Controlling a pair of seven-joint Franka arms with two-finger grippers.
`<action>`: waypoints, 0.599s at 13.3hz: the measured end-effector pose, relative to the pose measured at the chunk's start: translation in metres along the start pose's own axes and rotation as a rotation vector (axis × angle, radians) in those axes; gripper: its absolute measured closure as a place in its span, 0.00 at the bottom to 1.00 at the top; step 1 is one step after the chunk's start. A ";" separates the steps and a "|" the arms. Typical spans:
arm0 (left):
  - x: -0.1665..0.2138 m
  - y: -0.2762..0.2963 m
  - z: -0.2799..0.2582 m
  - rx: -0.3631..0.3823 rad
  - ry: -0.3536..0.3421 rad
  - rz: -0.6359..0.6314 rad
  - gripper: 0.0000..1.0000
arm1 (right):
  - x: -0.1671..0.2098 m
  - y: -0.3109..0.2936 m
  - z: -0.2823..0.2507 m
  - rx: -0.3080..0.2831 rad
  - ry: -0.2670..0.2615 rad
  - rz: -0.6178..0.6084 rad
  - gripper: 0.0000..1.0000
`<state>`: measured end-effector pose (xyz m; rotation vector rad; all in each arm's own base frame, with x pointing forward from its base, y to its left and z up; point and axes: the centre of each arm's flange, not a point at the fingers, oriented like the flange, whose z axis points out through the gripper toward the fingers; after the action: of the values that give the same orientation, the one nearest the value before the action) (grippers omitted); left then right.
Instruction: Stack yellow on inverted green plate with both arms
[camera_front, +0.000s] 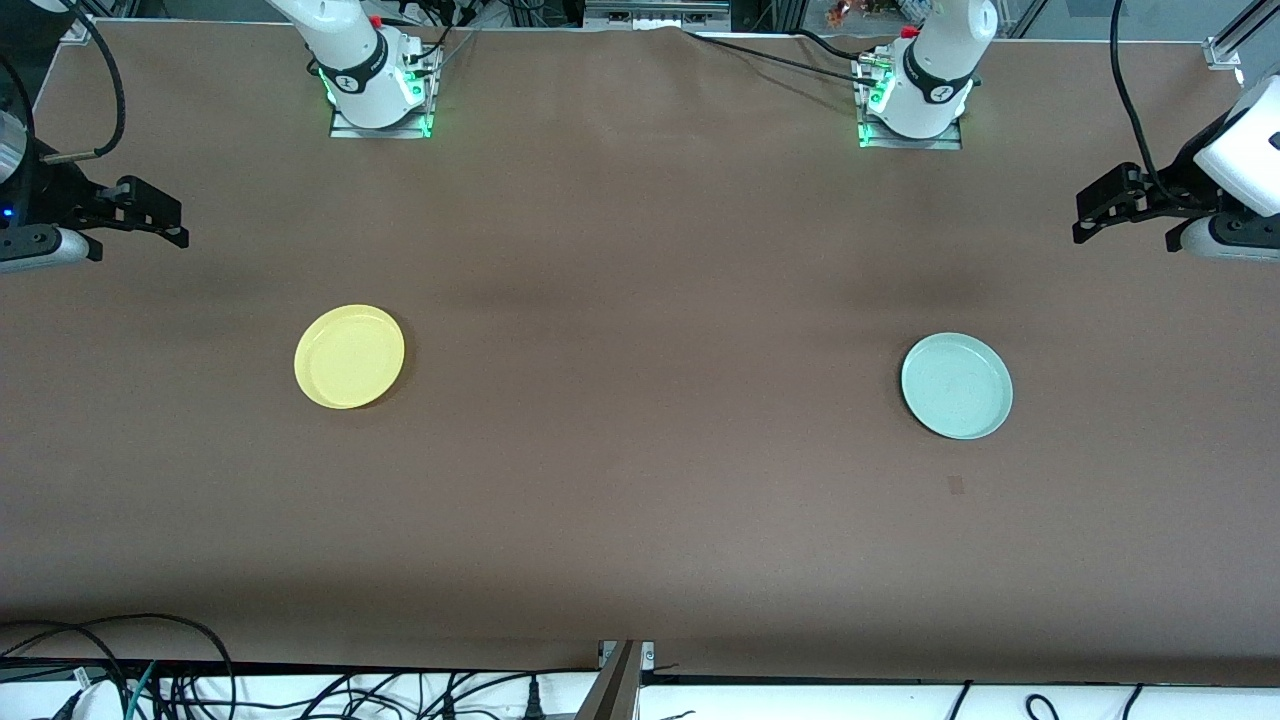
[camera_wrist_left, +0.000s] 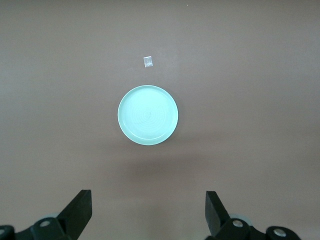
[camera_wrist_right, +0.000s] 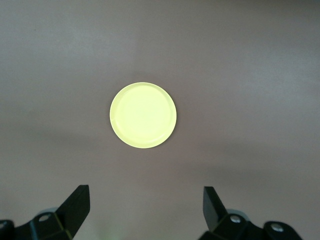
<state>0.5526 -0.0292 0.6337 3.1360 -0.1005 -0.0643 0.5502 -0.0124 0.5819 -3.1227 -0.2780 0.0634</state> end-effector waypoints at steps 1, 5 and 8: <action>0.000 0.000 0.000 0.000 0.000 0.000 0.00 | 0.000 0.000 0.000 0.000 0.000 0.000 0.00; 0.009 -0.008 0.014 -0.006 -0.021 -0.011 0.00 | 0.000 0.000 0.000 0.000 0.000 0.000 0.00; 0.032 -0.030 0.036 -0.017 0.011 -0.042 0.00 | 0.000 0.000 0.000 0.000 0.000 0.000 0.00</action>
<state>0.5846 -0.0017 0.5967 3.1211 -0.0336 -0.0475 0.5502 -0.0122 0.5819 -3.1227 -0.2785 0.0635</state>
